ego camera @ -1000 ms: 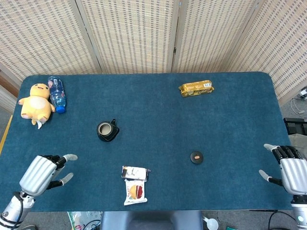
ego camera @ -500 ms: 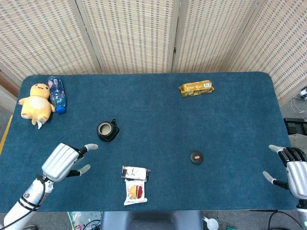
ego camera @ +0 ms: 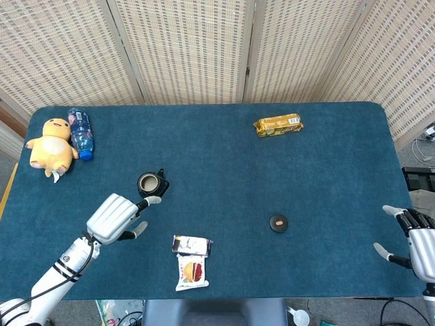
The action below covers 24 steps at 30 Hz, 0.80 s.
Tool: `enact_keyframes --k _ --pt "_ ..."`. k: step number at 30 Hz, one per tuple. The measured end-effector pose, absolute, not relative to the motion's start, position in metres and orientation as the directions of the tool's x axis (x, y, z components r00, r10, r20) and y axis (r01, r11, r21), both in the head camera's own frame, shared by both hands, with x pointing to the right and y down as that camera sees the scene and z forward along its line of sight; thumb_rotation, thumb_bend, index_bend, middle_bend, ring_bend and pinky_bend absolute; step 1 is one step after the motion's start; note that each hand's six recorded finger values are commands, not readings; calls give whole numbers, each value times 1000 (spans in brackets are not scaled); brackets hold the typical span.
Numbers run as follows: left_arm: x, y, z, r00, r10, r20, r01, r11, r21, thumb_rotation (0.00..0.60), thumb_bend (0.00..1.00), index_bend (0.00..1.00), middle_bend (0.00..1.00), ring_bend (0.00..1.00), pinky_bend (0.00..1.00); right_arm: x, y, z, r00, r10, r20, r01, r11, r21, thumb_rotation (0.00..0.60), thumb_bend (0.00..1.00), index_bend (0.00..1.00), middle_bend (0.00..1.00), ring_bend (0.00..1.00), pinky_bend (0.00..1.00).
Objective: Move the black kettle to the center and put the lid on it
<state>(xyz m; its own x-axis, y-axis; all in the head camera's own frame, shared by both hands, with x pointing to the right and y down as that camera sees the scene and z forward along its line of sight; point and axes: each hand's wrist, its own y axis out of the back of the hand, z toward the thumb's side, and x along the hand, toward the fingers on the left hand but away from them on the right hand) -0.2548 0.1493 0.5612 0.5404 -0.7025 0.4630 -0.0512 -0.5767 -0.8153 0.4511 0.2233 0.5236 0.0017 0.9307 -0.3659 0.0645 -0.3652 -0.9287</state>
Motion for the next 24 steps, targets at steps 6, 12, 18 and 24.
enact_keyframes --k 6,12,18,24 --pt "-244 141 571 523 -687 504 -19 -601 -799 600 647 209 1000 857 925 453 223 521 0 932 -363 72 -362 -929 600 13 263 324 243 273" --pt "-237 136 584 501 -671 547 7 -629 -778 600 696 208 1000 854 924 455 224 518 -1 935 -354 83 -353 -932 600 14 263 324 243 273" --pt "-237 130 602 460 -662 592 14 -661 -750 600 697 208 1000 853 924 457 224 517 -3 935 -353 86 -352 -932 600 13 263 324 243 273" --pt "-234 125 616 429 -652 625 30 -682 -731 600 697 208 1000 853 924 456 224 517 3 934 -357 88 -356 -930 600 13 263 324 243 273"
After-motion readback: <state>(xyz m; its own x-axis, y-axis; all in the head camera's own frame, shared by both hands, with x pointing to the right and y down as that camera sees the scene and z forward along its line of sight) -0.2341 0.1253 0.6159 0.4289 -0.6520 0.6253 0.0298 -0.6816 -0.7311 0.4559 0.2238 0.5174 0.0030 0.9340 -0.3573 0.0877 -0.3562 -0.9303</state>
